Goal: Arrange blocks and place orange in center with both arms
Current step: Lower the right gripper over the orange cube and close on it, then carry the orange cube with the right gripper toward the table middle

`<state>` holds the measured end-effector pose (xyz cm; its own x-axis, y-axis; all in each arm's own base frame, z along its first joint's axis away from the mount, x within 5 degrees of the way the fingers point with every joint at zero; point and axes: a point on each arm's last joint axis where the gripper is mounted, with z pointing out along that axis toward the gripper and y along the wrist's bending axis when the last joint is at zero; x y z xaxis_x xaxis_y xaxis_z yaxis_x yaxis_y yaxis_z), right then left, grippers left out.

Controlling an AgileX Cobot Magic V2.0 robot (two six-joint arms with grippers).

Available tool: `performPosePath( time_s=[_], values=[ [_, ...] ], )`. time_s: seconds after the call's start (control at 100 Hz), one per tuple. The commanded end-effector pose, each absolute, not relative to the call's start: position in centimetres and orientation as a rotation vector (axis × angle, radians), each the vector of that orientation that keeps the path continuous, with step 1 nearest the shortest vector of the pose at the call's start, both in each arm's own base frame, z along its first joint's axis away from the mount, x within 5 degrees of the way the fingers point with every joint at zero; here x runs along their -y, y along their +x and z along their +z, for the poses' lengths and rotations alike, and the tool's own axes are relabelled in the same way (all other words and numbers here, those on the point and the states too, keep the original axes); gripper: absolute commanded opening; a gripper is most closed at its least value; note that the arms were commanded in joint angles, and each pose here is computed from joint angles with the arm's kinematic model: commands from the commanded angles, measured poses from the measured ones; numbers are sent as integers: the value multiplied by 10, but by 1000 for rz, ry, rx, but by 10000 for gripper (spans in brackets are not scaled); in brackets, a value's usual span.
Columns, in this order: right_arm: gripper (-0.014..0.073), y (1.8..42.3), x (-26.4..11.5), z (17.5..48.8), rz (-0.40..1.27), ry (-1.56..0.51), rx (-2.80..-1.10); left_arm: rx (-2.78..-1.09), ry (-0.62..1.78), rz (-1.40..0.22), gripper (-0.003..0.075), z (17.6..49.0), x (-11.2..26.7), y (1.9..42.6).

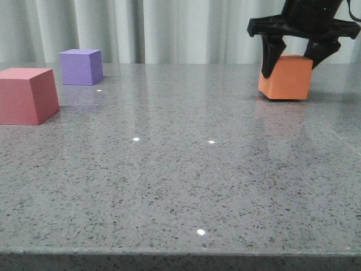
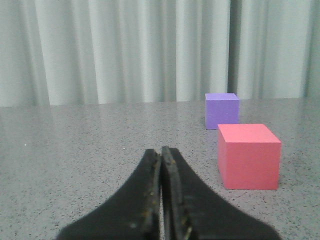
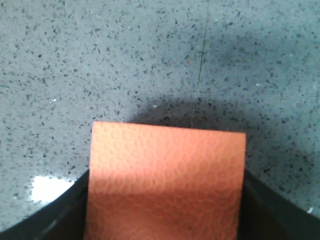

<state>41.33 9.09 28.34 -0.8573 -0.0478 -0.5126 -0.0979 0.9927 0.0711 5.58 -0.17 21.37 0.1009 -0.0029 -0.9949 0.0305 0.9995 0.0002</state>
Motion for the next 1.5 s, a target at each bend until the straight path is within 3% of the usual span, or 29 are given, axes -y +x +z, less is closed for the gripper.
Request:
performPosePath(
  time_s=[0.0,0.27,0.85,1.34,1.49],
  values=[
    [340,407,-95,331,183,-110,-2469,-1401,9,-38,-20,208,2,54],
    [340,396,-147,376,301,-102,-2359,-1401,9,-38,-20,208,2,54],
    [340,409,-260,344,399,-116,-2378,-1401,9,-38,-20,208,2,54],
    [351,416,-270,333,350,-64,-2393,-1401,9,-38,-20,208,2,54],
    [502,416,-270,333,351,-64,-2392,-1401,9,-38,-20,208,2,54]
  ],
)
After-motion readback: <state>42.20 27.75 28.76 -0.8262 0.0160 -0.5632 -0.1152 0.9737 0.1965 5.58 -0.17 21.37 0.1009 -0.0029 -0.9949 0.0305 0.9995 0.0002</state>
